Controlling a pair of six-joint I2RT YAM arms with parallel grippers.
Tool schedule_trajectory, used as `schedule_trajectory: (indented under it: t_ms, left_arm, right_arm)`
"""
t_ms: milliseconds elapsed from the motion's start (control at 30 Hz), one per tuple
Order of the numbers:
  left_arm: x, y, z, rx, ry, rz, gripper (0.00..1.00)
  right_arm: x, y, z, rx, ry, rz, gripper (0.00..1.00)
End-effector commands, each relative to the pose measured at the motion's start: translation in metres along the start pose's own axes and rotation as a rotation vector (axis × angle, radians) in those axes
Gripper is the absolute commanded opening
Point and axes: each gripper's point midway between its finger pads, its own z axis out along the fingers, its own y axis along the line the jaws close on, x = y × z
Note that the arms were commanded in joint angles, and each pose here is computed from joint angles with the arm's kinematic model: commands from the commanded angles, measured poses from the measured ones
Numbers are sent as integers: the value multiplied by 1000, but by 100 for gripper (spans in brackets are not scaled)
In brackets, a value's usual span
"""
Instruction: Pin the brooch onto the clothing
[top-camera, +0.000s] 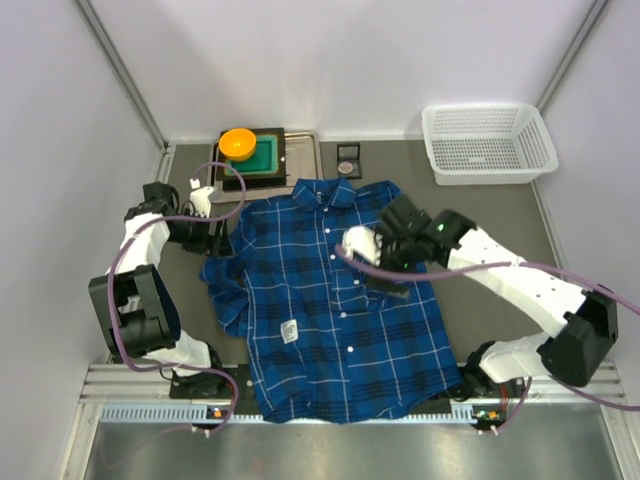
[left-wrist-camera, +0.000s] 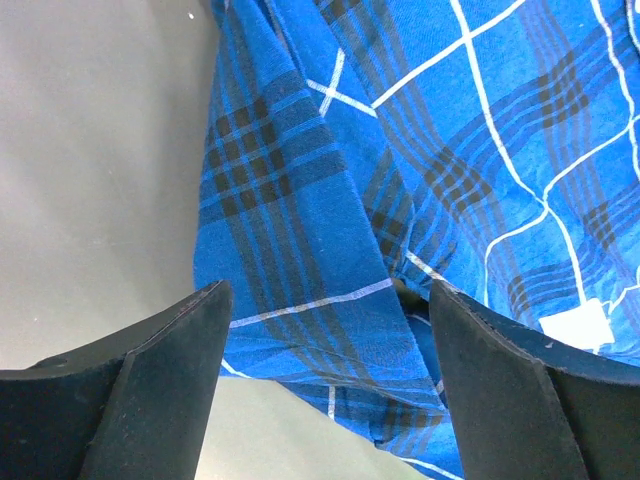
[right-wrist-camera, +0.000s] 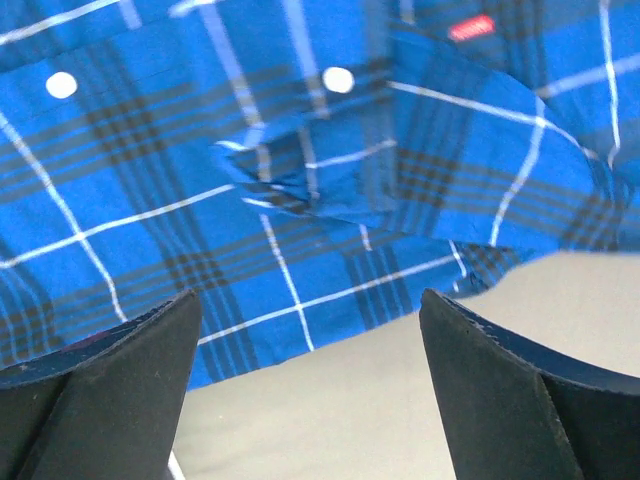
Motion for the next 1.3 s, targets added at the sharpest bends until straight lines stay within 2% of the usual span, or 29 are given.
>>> schedule_trajectory:
  t_ms: [0,100,200,333,400,633,867,1033,1100,1200,1233,1267]
  left_arm:
    - [-26,-12,-13,39,-106,53,85]
    - [-30,-14,-13,53,-120,45,85]
    - [-31,-13,-13,51,-126,38,85]
    - [-31,-14,-15,43,-127,34,85]
    - [-31,-13,-16,34,-131,33,86]
    - [-29,-16,-14,43,-147,21,87]
    - [-29,-15,-10,52,-153,3,88]
    - [-29,-14,-11,54,-158,-4,88]
    - [-28,-13,-11,53,-156,-7,88]
    - [-27,-13,-11,51,-158,-3,88]
    - [-26,-12,-11,50,-158,-3,88]
    - [-26,-12,-11,47,-159,-3,88]
  right_arm:
    - [1,-23,2,-84,-83,209,87]
    - [0,-23,18,-144,-88,270,75]
    - [-12,-34,34,-148,-107,313,73]
    - [-26,-52,55,-148,-83,463,66]
    - [-32,-58,61,-134,-90,519,72]
    - [-57,-60,75,-105,-101,617,79]
    - [-86,-64,105,-114,-106,566,89]
    - [-94,-61,130,-84,-68,509,89]
    - [-94,-61,136,-75,-55,499,86]
    - [-87,-57,141,-69,-26,490,72]
    - [-86,-56,140,-69,-24,487,57]
    - [-85,-55,137,-66,-23,486,49]
